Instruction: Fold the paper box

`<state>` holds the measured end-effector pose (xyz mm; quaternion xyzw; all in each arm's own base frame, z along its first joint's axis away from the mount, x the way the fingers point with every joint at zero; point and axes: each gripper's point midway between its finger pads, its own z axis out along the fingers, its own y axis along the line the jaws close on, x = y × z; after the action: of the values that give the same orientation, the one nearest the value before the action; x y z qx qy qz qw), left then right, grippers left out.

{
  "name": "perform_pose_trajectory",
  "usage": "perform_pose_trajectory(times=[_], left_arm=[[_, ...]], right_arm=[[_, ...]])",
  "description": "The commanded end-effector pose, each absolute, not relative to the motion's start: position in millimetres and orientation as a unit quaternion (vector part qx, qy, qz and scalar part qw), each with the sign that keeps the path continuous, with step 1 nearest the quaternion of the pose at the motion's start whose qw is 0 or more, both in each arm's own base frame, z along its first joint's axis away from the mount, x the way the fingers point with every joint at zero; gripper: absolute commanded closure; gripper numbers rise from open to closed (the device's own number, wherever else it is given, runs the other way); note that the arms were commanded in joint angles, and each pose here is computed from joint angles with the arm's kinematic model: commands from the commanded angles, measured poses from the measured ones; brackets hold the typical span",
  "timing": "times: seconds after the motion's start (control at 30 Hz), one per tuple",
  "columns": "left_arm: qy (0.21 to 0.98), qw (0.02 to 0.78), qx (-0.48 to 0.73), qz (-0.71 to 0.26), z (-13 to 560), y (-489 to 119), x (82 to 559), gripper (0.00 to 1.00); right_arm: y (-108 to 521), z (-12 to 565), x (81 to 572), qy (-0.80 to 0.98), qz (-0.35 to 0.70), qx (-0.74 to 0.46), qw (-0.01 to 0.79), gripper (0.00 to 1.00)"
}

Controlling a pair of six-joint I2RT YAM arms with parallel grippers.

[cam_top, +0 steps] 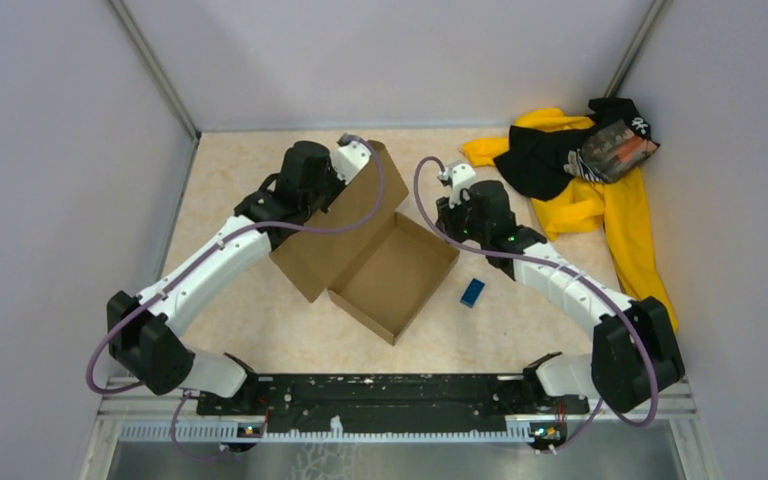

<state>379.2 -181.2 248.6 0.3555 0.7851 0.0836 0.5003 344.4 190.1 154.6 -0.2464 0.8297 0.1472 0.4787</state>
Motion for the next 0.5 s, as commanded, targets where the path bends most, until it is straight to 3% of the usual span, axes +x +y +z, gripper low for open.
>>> perform_pose_trajectory(times=[0.0,0.47], left_arm=[[0.726,0.561,0.391,0.079,289.5,-208.4,395.8,0.92],[0.626,0.599,0.499,0.017,303.6,-272.7,386.9,0.88]], right_arm=[[181.3,182.8,350.1,0.821,0.157,-0.174,0.521,0.69],[145.3,178.1,343.1,0.826,0.179,-0.067,0.531,0.68]])
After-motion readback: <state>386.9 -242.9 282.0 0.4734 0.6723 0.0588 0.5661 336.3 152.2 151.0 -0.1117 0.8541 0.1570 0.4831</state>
